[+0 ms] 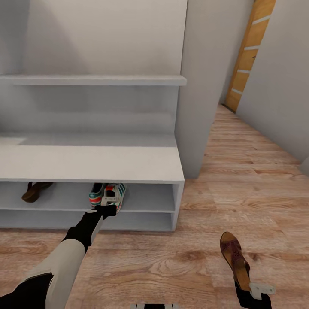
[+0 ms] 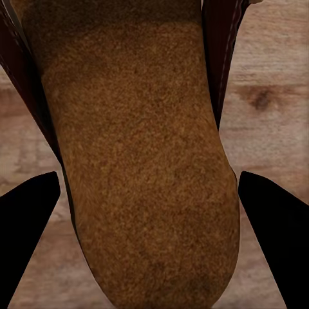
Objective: Pick up the two gym shoes and the two sandals from the corridor floor and place them onto the hallstand (shoe rack) in the corridor, making sure they are on the rack and not on the floor. Arrange them so the two gym shoes are next to each other and the two sandals are next to each other.
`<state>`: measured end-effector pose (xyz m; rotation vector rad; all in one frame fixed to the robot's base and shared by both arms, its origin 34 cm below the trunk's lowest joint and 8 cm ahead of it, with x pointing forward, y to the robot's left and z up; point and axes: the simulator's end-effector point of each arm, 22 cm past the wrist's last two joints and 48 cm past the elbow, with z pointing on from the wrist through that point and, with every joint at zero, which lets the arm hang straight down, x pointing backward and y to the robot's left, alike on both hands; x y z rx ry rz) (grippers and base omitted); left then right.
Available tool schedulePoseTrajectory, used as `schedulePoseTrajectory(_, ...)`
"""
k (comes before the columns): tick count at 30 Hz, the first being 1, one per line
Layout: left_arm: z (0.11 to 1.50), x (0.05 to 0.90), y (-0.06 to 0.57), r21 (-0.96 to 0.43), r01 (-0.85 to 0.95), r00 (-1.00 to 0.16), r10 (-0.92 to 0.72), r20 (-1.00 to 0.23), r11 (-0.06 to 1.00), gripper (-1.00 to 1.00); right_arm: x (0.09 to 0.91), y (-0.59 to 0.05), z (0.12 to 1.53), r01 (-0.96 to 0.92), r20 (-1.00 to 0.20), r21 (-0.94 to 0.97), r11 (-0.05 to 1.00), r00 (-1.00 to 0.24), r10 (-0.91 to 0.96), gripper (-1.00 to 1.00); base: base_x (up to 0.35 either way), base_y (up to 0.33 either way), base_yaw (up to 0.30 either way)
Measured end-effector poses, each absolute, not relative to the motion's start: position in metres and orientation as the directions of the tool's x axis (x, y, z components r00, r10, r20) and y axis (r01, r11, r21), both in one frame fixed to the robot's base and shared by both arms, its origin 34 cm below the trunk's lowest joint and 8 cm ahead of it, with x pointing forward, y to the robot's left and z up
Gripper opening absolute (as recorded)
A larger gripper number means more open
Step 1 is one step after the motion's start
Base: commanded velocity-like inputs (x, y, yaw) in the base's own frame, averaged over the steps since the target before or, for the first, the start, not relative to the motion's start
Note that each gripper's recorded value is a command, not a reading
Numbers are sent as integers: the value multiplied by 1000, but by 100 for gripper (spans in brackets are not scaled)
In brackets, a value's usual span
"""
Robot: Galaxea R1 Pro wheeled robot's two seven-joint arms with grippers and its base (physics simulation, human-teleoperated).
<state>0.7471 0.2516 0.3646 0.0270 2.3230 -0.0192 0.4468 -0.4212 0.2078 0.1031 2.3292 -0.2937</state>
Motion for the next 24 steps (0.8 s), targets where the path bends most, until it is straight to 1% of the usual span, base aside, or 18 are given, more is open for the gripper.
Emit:
schedulePoseTrajectory(2, 365, 747, 252, -5, 24, -683, 13, -730, 1000, -100, 447, -421, 208, 163, -715, -180, 970, -699, -15, -100, 61, 0, 0)
schedulePoseTrajectory(7, 365, 747, 254, -3, 21, -682, 12, -731, 1000, -100, 447, -421, 208, 163, -715, -180, 970, -699, -15, -100, 179, 0, 0)
schedulePoseTrajectory(13, 366, 748, 254, -3, 21, -680, 12, -733, 1000, -100, 447, -421, 208, 163, -715, -180, 970, -699, -15, -100, 37, 0, 0)
schedulePoseTrajectory(20, 366, 748, 254, -3, 21, -681, 12, -732, 1000, -100, 447, -421, 208, 163, -715, -180, 970, -699, -15, -100, 206, 0, 0)
schedulePoseTrajectory(24, 366, 748, 255, -2, 20, -681, 12, -732, 1000, -100, 447, -421, 208, 163, -715, -180, 970, -699, -15, -100, 60, 0, 0)
